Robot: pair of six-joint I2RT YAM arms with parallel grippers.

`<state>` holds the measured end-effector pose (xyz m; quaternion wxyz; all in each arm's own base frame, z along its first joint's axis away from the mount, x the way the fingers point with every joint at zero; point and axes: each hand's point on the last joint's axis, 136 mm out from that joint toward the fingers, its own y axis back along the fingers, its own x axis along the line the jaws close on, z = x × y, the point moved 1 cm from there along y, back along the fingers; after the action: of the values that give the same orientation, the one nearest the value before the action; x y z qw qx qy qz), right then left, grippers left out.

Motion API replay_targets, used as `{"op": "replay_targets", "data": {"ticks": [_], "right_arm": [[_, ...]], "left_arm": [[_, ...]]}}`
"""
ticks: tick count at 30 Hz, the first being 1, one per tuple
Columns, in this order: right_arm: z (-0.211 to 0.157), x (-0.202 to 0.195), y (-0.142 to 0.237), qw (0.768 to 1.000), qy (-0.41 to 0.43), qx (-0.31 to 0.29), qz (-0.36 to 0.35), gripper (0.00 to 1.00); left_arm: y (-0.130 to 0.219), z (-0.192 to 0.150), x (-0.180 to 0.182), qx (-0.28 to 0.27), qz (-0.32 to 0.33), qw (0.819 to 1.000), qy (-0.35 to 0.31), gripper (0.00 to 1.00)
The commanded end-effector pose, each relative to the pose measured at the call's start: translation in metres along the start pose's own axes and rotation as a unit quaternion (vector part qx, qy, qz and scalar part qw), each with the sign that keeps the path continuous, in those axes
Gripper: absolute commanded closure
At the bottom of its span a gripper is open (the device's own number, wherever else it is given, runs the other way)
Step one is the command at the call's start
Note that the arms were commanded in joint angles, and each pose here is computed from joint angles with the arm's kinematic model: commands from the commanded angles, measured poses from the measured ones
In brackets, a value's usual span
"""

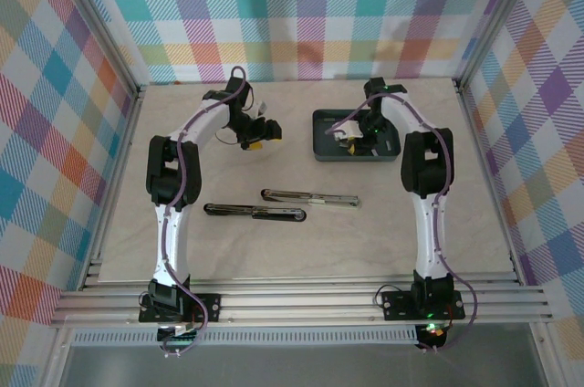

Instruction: Load the staples into the stapler

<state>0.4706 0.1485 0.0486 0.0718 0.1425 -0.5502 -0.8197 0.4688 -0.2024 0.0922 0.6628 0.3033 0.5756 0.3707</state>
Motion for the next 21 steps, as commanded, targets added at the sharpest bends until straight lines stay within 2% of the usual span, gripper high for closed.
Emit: {"op": "replay_targets", "data": {"ticks": [1,21], "right_arm": [[0.006,0.009,-0.004,1.0,0.009,-0.014,0.027,0.55],[-0.014,0.006,-0.016,0.999,-0.005,0.032,0.038,0.63]], "left_arm": [[0.0,-0.003,0.006,0.008,0.006,1.0,0.012,0.27],[-0.002,-0.003,0.006,0.007,0.004,1.0,0.017,0.27]]}}
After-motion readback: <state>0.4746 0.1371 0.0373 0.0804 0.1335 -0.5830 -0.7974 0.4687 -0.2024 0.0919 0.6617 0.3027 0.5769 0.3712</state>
